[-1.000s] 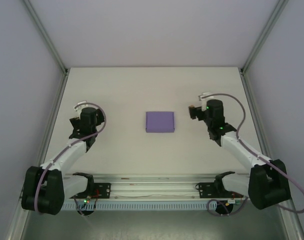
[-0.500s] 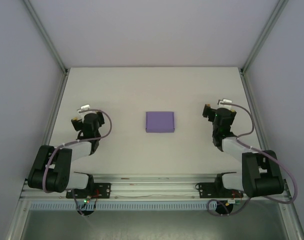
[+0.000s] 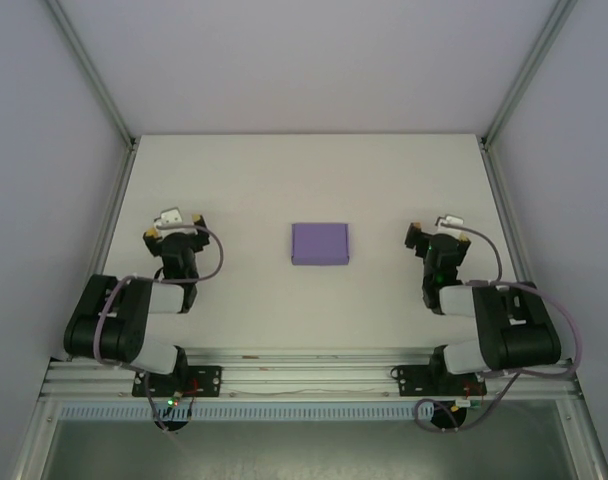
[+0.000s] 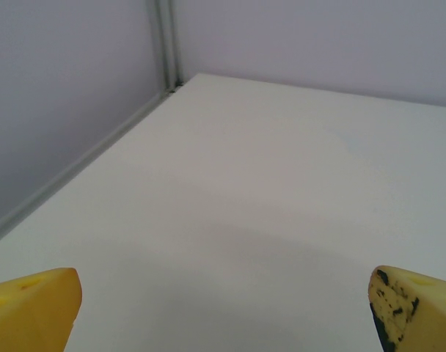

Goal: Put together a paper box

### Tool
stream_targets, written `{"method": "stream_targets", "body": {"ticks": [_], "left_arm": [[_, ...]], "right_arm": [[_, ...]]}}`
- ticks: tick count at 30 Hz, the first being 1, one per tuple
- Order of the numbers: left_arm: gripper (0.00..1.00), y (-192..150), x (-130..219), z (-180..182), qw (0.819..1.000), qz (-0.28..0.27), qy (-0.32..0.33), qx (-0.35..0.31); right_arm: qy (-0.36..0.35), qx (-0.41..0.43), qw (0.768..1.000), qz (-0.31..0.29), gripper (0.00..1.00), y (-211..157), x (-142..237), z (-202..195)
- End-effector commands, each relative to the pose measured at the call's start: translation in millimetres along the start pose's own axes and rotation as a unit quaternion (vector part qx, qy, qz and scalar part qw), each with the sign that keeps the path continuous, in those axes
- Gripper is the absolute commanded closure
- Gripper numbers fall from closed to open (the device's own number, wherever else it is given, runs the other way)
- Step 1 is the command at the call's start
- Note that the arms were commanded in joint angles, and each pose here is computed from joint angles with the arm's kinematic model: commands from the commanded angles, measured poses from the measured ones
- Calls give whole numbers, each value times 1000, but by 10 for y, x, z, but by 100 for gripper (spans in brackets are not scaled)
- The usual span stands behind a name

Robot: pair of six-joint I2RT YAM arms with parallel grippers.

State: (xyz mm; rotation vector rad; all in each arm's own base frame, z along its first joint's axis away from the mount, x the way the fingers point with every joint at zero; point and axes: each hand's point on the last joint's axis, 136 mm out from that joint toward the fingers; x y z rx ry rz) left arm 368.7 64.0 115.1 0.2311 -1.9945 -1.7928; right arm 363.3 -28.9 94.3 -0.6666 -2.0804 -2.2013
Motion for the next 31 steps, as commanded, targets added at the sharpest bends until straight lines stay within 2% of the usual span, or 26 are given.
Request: {"method": "stream_targets", "body": {"ticks": [1, 2, 4, 5, 6, 8, 31], "left_arm": [[0, -57, -7, -14, 1000, 7, -22, 3], [0, -50, -22, 40, 999, 16, -20, 20], [0, -45, -34, -8, 999, 3, -38, 15], [0, -58, -63, -38, 999, 15, -41, 9], [0, -73, -77, -59, 999, 28, -40, 5], [0, -47, -71, -65, 999, 15, -43, 5], [0, -60, -73, -84, 999, 23, -41, -1]], "right_arm": [[-18, -28, 999, -38, 0, 178, -130, -43], [-21, -28, 999, -40, 0, 179, -149, -49], [-16, -36, 999, -4, 0, 141, -199, -77], [-18, -48, 999, 6, 0, 147, -267, -116], [-13, -53, 999, 5, 0, 136, -259, -119], [-14, -51, 999, 6, 0, 139, -261, -125], [-7, -49, 999, 5, 0, 146, -256, -106]]}}
Point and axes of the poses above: each hand's point on the last joint's axis, 136 mm out from that joint toward the fingers, its own x axis back along the fingers, its own z axis along the line the jaws close on, y = z × x, and after that the axes turned 3 degrees about x, right-handed
